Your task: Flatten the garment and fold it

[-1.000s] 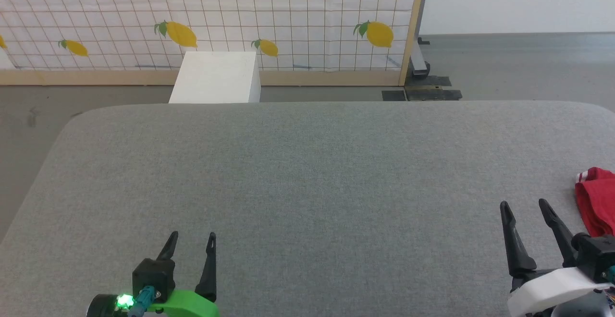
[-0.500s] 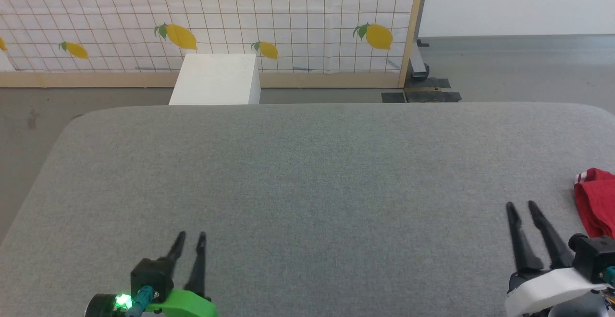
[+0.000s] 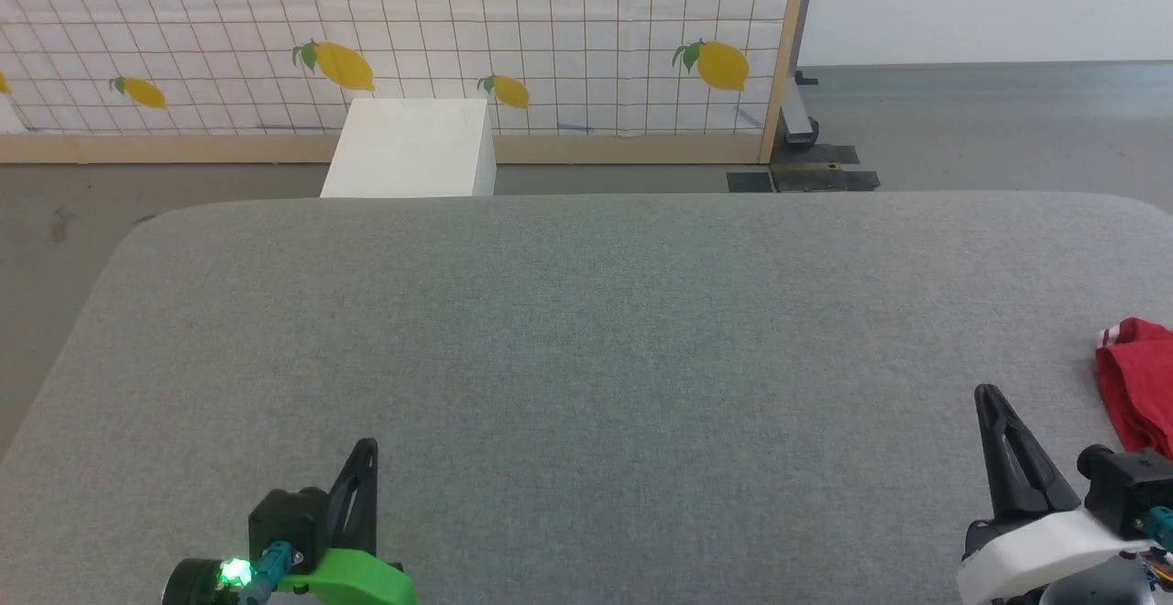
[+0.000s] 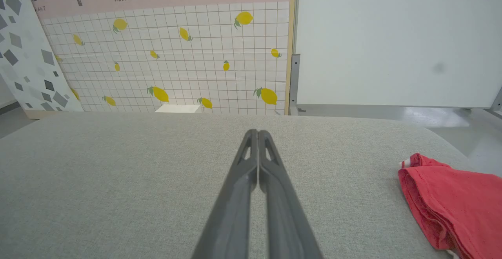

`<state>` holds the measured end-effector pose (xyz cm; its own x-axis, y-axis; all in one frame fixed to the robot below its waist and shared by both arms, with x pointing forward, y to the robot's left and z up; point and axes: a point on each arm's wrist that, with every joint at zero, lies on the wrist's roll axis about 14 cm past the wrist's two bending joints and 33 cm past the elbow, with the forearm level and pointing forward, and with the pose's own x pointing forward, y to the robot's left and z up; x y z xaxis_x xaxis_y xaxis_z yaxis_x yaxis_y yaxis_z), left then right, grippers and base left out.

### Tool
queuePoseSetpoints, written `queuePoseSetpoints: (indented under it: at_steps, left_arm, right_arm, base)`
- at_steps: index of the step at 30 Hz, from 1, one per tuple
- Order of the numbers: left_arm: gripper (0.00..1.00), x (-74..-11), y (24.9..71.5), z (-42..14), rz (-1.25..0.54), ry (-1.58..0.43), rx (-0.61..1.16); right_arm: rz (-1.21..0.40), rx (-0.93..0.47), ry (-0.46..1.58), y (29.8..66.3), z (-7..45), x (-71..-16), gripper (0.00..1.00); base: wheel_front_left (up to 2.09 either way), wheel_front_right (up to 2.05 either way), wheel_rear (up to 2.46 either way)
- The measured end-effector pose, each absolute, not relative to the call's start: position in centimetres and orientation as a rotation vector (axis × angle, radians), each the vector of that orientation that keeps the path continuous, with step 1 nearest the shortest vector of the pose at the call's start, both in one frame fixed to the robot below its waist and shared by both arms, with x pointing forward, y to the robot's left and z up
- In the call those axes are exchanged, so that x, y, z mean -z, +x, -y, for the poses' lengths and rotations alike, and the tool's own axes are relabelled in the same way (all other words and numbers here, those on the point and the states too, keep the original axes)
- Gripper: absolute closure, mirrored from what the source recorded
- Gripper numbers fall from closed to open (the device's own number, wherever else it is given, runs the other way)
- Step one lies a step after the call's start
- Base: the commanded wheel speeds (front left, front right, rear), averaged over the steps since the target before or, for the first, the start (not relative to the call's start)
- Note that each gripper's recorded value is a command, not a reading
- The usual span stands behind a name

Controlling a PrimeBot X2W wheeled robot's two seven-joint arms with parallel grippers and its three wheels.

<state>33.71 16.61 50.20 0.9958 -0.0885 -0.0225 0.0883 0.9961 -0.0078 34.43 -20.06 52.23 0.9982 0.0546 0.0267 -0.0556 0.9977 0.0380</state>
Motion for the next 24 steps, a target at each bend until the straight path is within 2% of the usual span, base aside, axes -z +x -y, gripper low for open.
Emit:
queuePoseSetpoints:
  at_steps: [24]
  left_arm:
    - [1.00, -50.52, 34.35, -16.89, -0.023, 0.008, 0.072]
  right_arm:
    - [0.006, -0.070, 0.018, 34.76, 19.33, -51.86, 1.00]
  base:
    - [0.00, 0.00, 0.00]
